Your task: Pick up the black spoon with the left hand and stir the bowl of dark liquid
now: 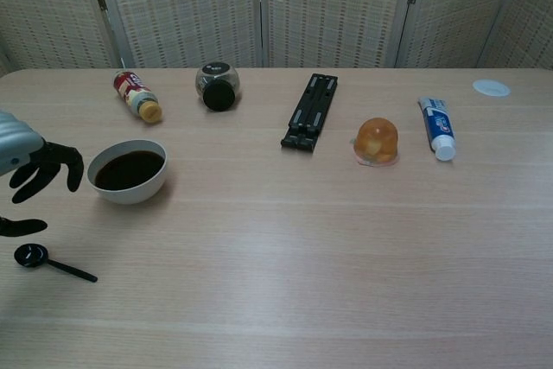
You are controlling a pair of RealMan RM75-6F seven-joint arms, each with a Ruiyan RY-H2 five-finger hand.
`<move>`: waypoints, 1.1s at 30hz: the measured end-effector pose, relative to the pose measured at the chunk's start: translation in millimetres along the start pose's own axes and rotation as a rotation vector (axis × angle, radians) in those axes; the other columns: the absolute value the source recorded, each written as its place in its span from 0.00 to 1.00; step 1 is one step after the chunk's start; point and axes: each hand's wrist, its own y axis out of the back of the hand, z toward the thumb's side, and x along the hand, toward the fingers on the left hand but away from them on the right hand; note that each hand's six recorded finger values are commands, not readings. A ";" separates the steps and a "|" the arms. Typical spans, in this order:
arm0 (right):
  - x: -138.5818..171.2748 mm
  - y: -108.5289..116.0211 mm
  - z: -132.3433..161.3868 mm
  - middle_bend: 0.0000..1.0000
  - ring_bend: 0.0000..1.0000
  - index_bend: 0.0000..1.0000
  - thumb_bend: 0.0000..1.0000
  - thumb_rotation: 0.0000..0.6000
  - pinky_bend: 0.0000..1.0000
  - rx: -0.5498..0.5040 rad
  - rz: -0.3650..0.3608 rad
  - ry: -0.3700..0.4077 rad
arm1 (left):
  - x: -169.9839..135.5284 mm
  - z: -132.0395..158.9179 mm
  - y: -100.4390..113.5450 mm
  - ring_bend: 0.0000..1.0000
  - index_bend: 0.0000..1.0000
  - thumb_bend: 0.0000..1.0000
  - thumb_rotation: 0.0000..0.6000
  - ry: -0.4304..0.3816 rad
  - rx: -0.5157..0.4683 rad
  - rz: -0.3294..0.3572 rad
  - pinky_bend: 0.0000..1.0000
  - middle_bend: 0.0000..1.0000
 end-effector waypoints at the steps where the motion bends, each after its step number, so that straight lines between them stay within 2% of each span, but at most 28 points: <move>1: 0.2 -0.5 -0.4 0.17 0.12 0.00 0.22 1.00 0.09 -0.001 0.001 -0.001 | 1.9 1.2 -2.7 0.71 0.47 0.27 1.00 -0.003 0.010 -0.012 0.96 0.81; 6: 1.1 -1.3 -2.0 0.17 0.12 0.00 0.22 1.00 0.09 -0.003 0.002 -0.004 | 8.7 6.3 -10.1 0.74 0.47 0.27 1.00 -0.008 0.057 -0.038 0.99 0.85; 14: 1.0 -2.3 -2.7 0.17 0.12 0.00 0.22 1.00 0.09 -0.006 0.005 -0.005 | 14.5 16.5 -20.0 0.80 0.48 0.27 1.00 -0.036 0.188 -0.034 1.00 0.90; 22: 0.3 -3.2 -3.7 0.17 0.12 0.00 0.22 1.00 0.09 -0.007 0.008 -0.008 | 16.7 18.3 -35.5 0.82 0.51 0.27 1.00 -0.041 0.245 -0.117 1.00 0.92; 33: -3.4 -4.5 -2.3 0.17 0.12 0.00 0.22 1.00 0.09 -0.005 0.015 0.000 | 17.3 24.3 -49.0 0.82 0.53 0.32 1.00 -0.050 0.289 -0.186 1.00 0.93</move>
